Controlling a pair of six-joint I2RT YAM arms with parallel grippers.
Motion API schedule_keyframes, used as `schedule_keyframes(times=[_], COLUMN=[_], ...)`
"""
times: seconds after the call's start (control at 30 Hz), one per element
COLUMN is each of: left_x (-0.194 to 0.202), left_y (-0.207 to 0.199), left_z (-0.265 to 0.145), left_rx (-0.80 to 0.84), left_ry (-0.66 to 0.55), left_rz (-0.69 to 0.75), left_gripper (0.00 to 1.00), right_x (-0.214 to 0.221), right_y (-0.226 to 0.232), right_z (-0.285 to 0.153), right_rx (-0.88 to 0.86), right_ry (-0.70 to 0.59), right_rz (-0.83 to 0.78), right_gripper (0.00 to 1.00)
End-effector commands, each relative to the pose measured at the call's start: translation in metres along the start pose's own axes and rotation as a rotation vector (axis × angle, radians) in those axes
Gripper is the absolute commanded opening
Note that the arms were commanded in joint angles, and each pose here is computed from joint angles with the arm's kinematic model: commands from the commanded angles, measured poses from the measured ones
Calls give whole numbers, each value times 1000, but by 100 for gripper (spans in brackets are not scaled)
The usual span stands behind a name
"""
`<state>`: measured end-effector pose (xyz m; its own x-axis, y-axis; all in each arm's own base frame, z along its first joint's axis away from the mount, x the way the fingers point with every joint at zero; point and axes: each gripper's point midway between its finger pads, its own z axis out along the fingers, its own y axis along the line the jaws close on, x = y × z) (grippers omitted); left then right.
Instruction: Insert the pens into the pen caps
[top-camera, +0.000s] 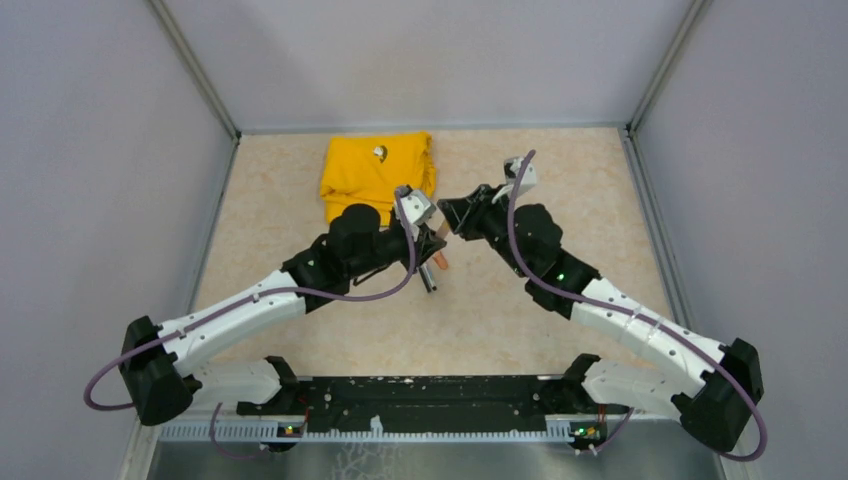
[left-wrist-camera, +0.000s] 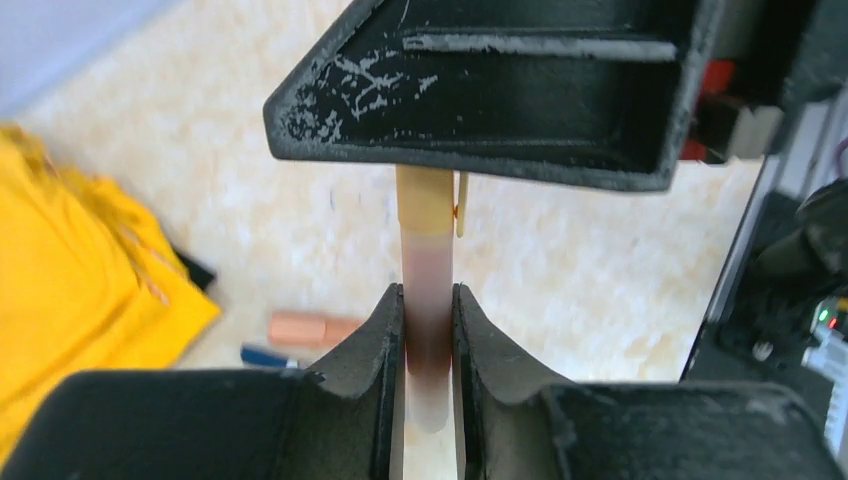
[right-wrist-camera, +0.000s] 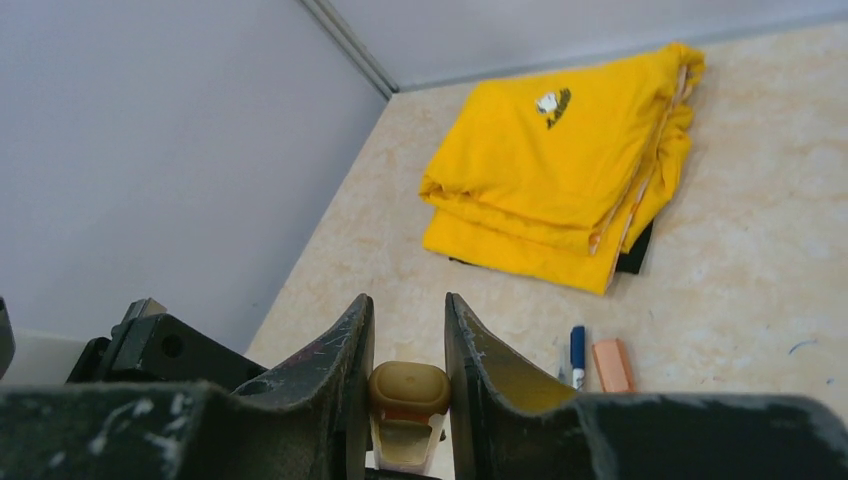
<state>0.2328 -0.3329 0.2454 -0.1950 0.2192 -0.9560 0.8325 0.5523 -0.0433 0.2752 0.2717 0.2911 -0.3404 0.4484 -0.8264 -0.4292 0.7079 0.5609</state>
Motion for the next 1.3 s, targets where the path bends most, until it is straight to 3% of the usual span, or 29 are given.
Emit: schedule_keyframes(times=[0.0,0.27,0.43,0.6,0.87,1.03,1.13,1.27], left_x=[-113,-92,-85,-89,-95,-80,-58,-8], left_y=[-30,-33,-36,-43,-49,-38,-17,26], left_z=[-35,-33,-36,-42,-54,-49,-36,-21], left_rx=[146,162,177,217,277,271,162,-111], left_ry=[-432,-363,-360,-394,-486,-474,-409,-294], left_rz=[56,28,-29,-120,-330,-438,-488,-536], left_gripper=[0,0,0,0,0,0,0,0], right_x=[-32,-143,-159,-153,-119,-98,-84,-60], right_y=[11,72,83,66,10,-14,-29,-51], right_z=[-11,-45,-76,-96,-92,-82,-74,-65], right_rx=[-10,-171,-263,-250,-32,62,123,204], right_ry=[63,-256,-350,-398,-303,-236,-190,-120], right_rz=[-145,-151,-191,-205,-239,-260,-273,-283], right_gripper=[18,39,47,50,50,54,57,57])
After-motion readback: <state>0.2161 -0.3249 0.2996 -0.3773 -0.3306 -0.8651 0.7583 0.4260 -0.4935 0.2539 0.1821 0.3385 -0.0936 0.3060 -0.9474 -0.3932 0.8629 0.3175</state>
